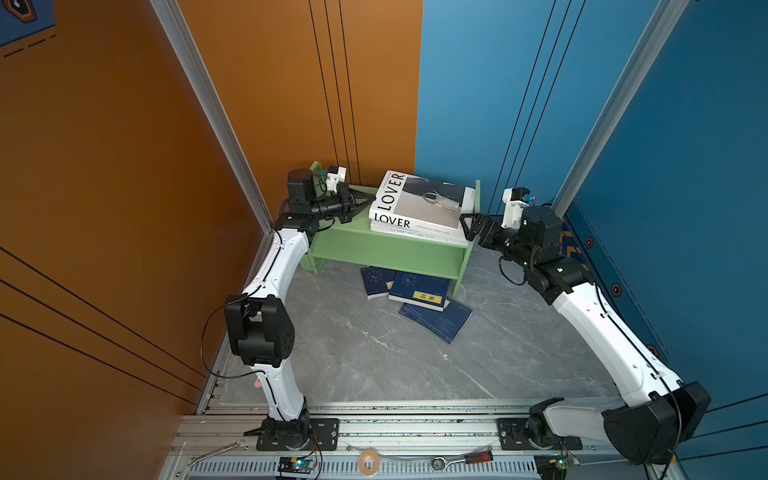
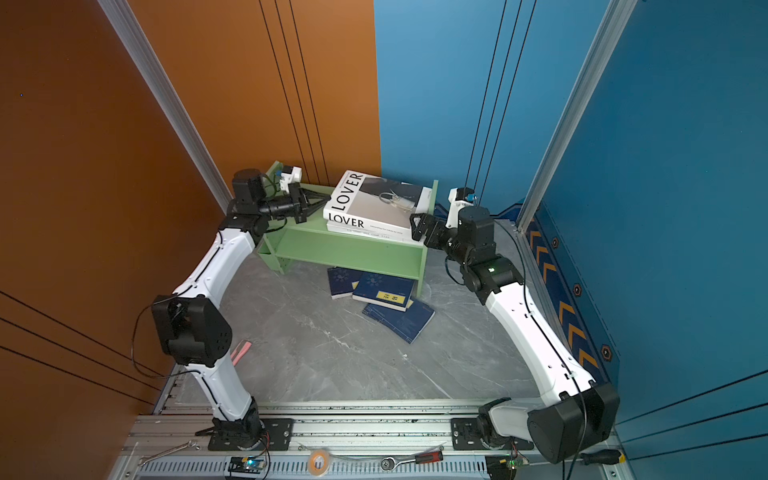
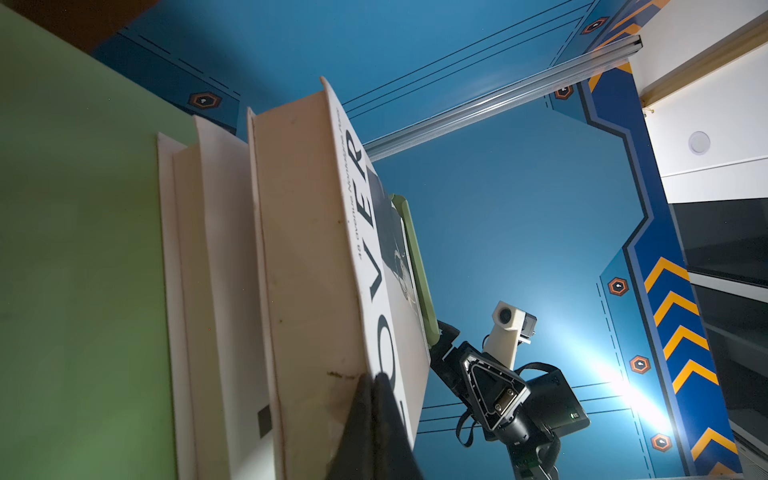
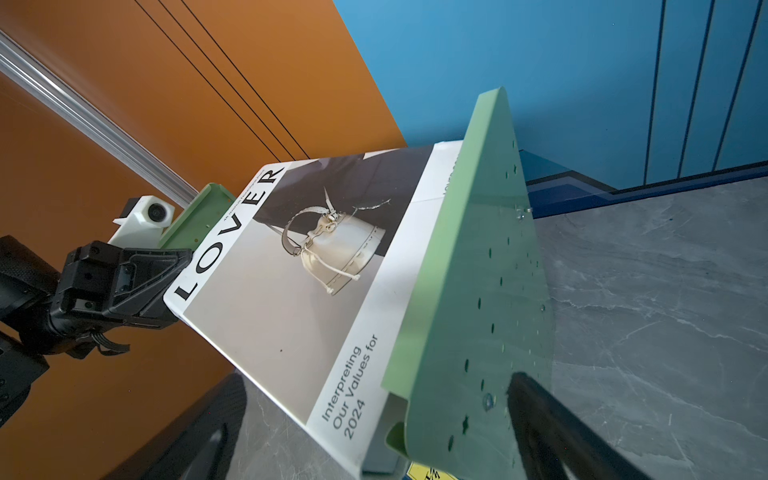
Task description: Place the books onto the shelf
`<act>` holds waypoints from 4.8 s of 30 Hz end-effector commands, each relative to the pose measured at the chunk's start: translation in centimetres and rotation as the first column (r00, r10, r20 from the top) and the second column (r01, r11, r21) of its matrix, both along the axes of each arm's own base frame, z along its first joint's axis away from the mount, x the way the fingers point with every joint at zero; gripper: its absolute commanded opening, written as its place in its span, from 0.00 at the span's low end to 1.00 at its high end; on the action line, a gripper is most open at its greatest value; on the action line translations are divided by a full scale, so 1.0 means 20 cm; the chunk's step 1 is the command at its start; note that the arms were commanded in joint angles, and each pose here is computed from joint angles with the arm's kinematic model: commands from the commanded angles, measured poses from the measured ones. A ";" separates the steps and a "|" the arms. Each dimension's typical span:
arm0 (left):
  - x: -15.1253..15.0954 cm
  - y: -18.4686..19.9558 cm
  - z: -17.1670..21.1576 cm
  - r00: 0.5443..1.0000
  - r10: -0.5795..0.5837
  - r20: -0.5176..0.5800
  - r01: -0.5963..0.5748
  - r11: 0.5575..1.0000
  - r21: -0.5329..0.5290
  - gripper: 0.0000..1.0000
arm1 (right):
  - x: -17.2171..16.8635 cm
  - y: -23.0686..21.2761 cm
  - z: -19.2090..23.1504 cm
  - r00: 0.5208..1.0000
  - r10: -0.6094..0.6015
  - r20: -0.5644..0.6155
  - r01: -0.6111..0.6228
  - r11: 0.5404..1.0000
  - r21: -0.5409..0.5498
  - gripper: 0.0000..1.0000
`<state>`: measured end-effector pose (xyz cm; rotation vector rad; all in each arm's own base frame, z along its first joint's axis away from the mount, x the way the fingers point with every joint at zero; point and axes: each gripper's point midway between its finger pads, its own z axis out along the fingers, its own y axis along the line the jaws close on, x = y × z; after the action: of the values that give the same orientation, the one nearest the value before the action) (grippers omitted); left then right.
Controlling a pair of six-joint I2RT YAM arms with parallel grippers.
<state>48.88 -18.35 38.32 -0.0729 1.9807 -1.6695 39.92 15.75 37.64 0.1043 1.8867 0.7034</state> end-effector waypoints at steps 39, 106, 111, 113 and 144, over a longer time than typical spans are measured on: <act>-0.05 -0.08 0.03 0.998 0.054 0.042 -0.054 0.998 -0.012 0.00 | 0.07 0.03 -0.11 0.999 -0.017 -0.045 0.016 1.000 -0.027 1.00; -0.80 1.12 -0.41 0.445 0.653 0.613 -0.873 0.163 0.460 0.98 | -0.36 -0.80 -0.28 0.831 -0.551 -0.075 0.505 0.804 -0.312 1.00; -0.80 1.00 -0.55 0.561 0.655 0.506 -0.810 0.307 0.501 0.98 | -0.40 -0.82 -0.48 0.804 -0.573 -0.158 0.503 0.798 -0.332 1.00; -0.79 0.90 -0.65 0.636 0.644 0.425 -0.757 0.413 0.506 0.98 | -0.41 -0.79 -0.58 0.803 -0.557 -0.211 0.480 0.815 -0.323 1.00; -0.66 -0.25 -1.50 0.830 0.416 -0.372 -0.323 0.902 0.287 0.83 | -0.44 -0.44 -0.87 0.838 -0.400 -0.370 0.359 0.916 -0.176 1.00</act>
<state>34.26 -21.46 6.61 -0.7116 2.3440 -1.1121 31.19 6.65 18.14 0.5814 2.2593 0.2637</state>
